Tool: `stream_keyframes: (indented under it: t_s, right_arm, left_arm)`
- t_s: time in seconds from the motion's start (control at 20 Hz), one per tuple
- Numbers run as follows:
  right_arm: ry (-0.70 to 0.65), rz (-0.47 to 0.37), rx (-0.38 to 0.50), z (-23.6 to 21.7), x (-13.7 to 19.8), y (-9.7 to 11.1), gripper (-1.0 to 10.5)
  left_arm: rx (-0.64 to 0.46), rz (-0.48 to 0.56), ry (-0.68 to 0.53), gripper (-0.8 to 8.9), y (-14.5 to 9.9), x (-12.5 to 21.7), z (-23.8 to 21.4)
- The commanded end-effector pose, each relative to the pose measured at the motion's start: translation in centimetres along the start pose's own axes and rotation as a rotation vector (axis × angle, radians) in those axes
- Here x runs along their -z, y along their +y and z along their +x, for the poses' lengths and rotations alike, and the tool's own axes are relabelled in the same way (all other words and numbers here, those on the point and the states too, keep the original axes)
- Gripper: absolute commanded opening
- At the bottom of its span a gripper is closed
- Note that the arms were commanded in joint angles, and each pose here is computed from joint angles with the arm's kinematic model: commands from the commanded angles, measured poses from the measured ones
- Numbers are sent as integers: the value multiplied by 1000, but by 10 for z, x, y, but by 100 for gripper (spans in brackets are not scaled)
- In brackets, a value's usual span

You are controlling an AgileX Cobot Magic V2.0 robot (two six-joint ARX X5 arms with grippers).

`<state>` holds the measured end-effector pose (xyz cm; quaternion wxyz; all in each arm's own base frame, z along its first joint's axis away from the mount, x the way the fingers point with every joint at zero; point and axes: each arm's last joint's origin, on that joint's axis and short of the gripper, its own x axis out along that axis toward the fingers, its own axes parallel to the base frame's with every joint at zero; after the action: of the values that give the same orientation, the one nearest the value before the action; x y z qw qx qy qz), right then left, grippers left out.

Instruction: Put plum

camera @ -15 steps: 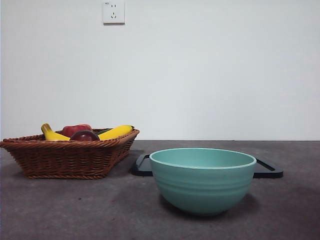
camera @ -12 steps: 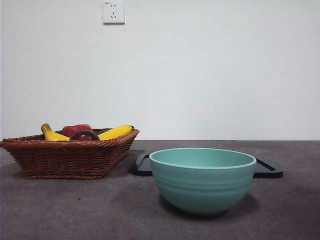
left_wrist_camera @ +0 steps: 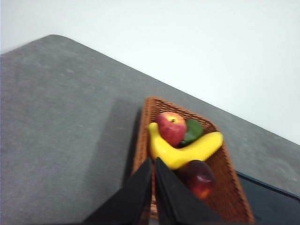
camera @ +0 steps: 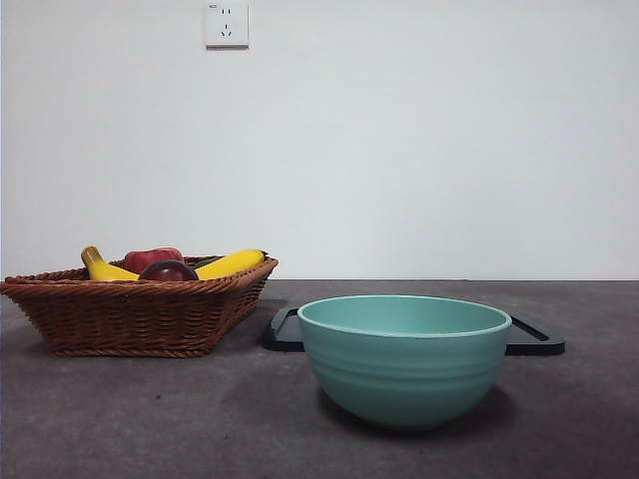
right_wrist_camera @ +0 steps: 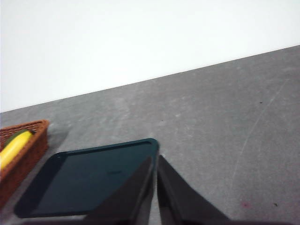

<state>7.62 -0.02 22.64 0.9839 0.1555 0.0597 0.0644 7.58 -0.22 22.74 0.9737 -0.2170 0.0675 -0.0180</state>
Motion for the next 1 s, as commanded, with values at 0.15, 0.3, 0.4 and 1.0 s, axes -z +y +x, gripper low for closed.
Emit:
stream_keyframes:
  t_s: [0.15, 0.3, 0.4, 1.0]
  right_arm:
    - [19, -12, -23, -11, -37, 15, 5]
    - [72, -32, -46, -13, -56, 22, 5]
    - [117, -40, -67, -12, -68, 27, 5]
    - [471, -29, -309, 12, -116, 48, 5]
  left_arm:
    - [65, 65, 68, 9, -17, -29, -9]
    - [99, 103, 158, 9, -24, -41, -9]
    - [126, 137, 218, 9, -29, -48, -7]
    - [306, 240, 542, 9, -53, -86, 17]
